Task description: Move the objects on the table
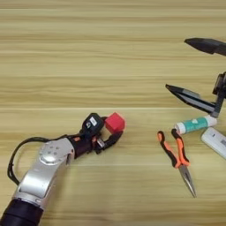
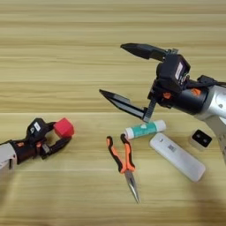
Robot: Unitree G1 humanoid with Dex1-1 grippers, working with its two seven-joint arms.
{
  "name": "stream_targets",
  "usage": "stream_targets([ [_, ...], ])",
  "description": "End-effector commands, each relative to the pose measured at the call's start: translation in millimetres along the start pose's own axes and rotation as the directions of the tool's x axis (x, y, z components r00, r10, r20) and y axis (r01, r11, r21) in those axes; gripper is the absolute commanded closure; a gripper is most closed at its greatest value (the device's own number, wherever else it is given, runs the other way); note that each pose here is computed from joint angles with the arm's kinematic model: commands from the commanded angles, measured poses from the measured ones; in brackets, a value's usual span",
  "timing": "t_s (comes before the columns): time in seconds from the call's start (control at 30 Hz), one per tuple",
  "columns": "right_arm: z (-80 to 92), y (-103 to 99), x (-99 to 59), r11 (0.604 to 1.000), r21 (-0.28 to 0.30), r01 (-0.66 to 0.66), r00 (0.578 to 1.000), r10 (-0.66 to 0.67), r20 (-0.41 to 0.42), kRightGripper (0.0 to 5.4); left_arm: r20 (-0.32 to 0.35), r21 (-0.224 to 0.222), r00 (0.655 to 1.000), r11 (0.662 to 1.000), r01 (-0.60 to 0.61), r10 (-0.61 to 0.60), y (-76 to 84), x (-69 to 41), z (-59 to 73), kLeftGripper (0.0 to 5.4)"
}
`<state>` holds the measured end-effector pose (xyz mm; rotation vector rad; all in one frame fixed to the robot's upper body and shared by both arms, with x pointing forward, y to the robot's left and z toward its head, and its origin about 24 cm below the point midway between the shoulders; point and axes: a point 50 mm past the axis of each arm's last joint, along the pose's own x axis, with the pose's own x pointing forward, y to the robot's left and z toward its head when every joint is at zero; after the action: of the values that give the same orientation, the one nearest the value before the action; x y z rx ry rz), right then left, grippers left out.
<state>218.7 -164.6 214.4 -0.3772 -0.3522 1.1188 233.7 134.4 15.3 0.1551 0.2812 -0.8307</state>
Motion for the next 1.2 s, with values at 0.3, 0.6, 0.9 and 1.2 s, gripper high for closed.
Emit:
stream_targets([
  [0.3,1.9,-1.2,-2.4,1.0,-0.022,0.001,1.0,-0.002,-0.004,0.0,0.035,0.029,0.999,0.999,-0.027,0.026,6.1,-2.5,8.0,0.96],
  [0.6,1.2,-1.1,-2.5,1.0,-0.021,0.008,1.0,-0.008,-0.001,0.0,0.127,0.05,0.99,0.997,-0.061,0.055,12.6,-5.8,25.9,0.12],
  [0.9,-1.4,-1.7,-7.3,0.998,-0.001,0.055,0.998,-0.055,-0.005,0.0,0.224,0.036,0.969,0.993,-0.115,0.104,20.2,-8.0,44.0,0.04],
  [1.2,-17.1,0.9,-21.4,0.986,0.049,0.158,0.986,-0.154,-0.064,0.0,0.31,0.028,0.939,0.986,-0.166,0.149,27.5,-9.5,59.1,0.04],
])
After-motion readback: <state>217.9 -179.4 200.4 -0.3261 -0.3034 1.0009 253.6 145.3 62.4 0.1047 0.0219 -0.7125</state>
